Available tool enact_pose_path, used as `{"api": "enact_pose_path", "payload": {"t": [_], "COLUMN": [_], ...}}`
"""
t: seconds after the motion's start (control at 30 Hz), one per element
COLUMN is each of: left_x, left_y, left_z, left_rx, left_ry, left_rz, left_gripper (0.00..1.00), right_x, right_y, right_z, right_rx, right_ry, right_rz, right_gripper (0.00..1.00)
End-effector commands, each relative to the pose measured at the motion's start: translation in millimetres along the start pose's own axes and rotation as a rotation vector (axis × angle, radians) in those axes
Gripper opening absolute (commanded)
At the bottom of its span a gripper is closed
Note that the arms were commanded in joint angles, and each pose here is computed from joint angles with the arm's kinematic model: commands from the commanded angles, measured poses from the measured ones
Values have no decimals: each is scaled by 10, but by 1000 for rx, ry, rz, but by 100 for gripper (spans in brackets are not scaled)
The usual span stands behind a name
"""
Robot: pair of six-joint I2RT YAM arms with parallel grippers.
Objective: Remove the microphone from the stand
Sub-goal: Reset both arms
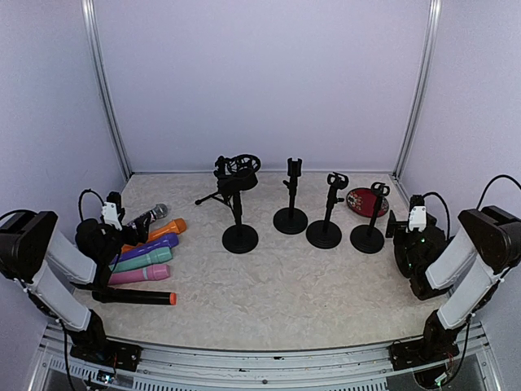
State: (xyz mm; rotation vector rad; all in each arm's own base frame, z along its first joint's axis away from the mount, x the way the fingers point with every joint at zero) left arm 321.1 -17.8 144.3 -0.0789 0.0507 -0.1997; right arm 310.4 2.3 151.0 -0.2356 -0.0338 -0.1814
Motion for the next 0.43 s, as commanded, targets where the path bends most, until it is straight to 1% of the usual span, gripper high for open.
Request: {"api": "enact_pose_path", "payload": {"t": [0.0,0.17,0.4], "left_x": [41,45,41], "left_y": [24,23,15], "left_z": [96,94,93], "left_rx": [16,16,20], "left_ry": [-42,-40,-40], "left_rz": [6,7,9], "left_gripper": [99,99,99], "right_x": [-26,-50,-13], "right_y": [-52,-49,-45], "right_z": [47,63,47], "right_rx": [16,14,14], "right_ry": [-27,-40,-23], "right_rz": [-13,-11,-16], "right_gripper": [100,100,100]}}
Point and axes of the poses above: each gripper's point midway between its finger pads, its own x axis out along the fingers, its own y axis along the line the jaws close on, z = x × y, the point moved 5 cm from there along -x, back along the fingers, and after that the axes turned 5 degrees about -x, right-handed, at the moved point
